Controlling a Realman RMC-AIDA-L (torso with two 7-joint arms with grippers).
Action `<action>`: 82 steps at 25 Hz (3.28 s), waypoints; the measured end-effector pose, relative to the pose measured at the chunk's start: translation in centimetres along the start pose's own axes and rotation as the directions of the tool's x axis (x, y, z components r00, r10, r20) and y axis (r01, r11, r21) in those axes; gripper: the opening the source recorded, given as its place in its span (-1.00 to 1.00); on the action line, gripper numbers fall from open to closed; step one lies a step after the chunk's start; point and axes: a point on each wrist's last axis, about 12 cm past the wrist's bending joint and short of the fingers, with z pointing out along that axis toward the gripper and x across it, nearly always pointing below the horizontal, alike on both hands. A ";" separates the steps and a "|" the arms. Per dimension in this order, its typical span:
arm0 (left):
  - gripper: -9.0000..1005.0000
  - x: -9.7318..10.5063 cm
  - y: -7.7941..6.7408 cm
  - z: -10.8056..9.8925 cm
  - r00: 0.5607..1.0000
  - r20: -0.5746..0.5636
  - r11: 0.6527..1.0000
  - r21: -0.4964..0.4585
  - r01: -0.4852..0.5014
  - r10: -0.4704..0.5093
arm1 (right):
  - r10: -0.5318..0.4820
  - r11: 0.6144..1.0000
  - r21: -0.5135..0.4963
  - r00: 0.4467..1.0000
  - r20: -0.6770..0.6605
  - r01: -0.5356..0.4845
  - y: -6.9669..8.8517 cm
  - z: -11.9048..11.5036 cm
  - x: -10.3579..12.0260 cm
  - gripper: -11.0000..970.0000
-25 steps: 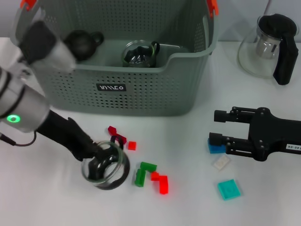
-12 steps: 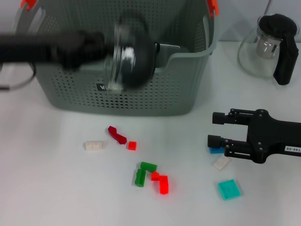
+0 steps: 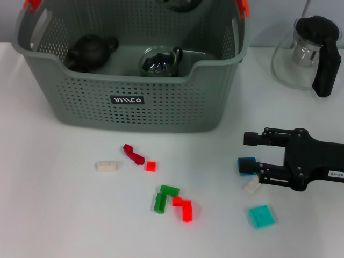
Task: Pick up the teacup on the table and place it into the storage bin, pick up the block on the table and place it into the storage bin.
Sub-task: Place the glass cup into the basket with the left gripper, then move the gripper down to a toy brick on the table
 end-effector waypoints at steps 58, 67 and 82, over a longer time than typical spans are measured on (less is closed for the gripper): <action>-0.20 4.2 -1.7 11.1 0.817 -0.483 0.834 -0.271 -0.480 0.314 | -0.006 1.000 0.012 1.000 0.000 0.006 -0.4 0.1 -0.3 0.38; -0.11 3.9 -1.8 10.5 0.822 -0.473 0.833 -0.276 -0.479 0.316 | -0.004 1.000 0.011 1.000 0.000 0.004 -0.5 0.3 -0.5 0.38; 0.09 3.4 -2.3 8.9 0.840 -0.458 0.871 -0.235 -0.431 0.292 | -0.009 1.000 0.013 1.000 -0.001 0.009 -0.6 0.3 -0.7 0.38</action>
